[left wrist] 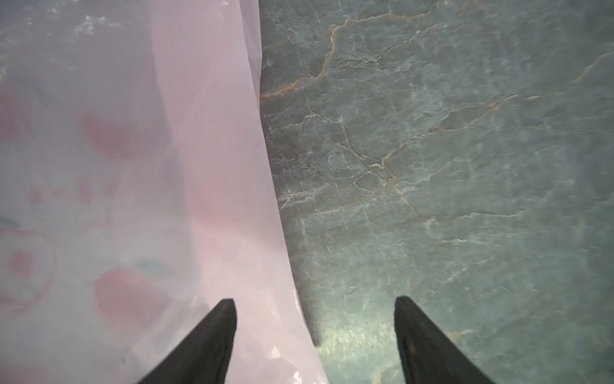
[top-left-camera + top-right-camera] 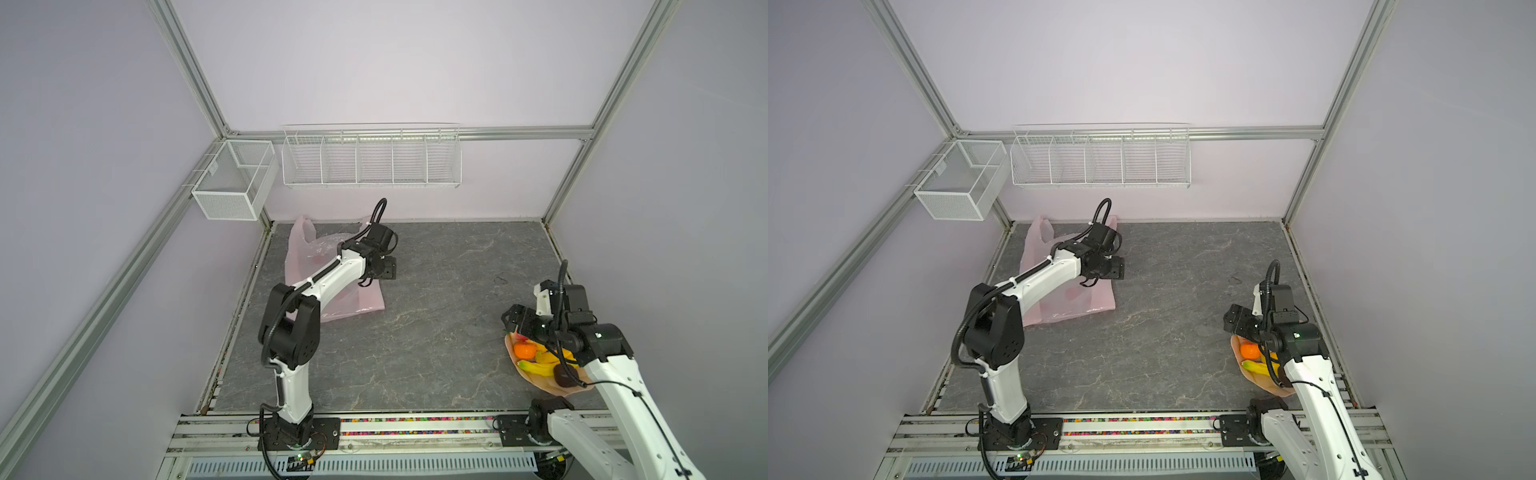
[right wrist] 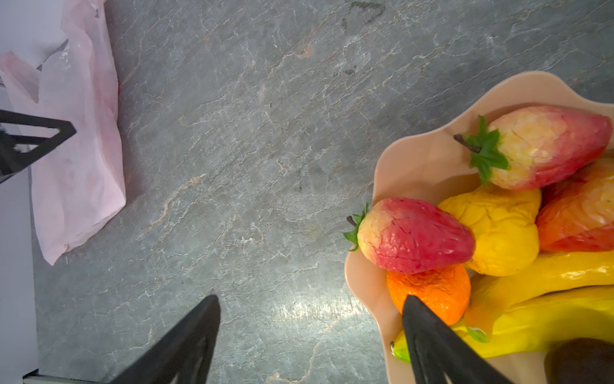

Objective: Place the fruits into the plastic bag

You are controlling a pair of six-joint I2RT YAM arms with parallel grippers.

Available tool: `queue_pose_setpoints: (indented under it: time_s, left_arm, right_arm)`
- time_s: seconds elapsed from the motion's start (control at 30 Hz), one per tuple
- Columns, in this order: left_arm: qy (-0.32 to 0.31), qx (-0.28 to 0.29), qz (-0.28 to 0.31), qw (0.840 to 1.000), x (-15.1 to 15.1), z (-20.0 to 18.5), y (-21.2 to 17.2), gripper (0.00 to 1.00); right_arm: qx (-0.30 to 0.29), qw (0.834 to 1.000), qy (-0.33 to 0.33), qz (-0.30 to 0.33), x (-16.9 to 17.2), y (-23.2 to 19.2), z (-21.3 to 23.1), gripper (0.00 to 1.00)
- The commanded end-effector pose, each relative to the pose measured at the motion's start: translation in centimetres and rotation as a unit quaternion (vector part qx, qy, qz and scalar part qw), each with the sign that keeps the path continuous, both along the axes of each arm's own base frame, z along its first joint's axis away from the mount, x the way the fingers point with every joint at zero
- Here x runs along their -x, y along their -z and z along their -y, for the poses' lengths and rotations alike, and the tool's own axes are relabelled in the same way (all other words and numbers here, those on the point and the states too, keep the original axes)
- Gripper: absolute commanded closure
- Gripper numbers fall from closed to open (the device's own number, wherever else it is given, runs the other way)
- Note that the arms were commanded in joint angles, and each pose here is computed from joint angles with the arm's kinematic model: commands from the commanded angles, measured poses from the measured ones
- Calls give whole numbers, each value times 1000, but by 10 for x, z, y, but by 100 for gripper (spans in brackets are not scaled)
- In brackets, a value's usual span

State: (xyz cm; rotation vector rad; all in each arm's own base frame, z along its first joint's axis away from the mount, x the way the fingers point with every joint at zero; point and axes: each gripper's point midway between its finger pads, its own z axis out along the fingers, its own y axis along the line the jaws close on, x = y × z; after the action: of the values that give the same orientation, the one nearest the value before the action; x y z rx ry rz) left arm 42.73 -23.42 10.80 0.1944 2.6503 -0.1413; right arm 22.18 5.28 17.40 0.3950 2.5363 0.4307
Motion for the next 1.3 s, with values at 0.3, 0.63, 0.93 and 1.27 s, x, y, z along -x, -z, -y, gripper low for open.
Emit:
queue_pose_setpoints:
  time_s: [0.3,0.63,0.93,1.27]
  left_arm:
    - [25,-131,-63,989,9,-25,47,67]
    - [139,-160,-36,977,85,-9,36,100]
    - [316,-148,26,937,203,39,11,100]
    - [385,-140,0,912,266,38,17,100]
  right_arm:
    - [-67,997,-22,44,-51,-32,-29,12]
    - [-125,990,-49,41,-112,-33,-65,12]
    - [-168,984,-61,5,-160,-12,-100,12]
    - [-147,976,-160,-5,-193,4,-133,8]
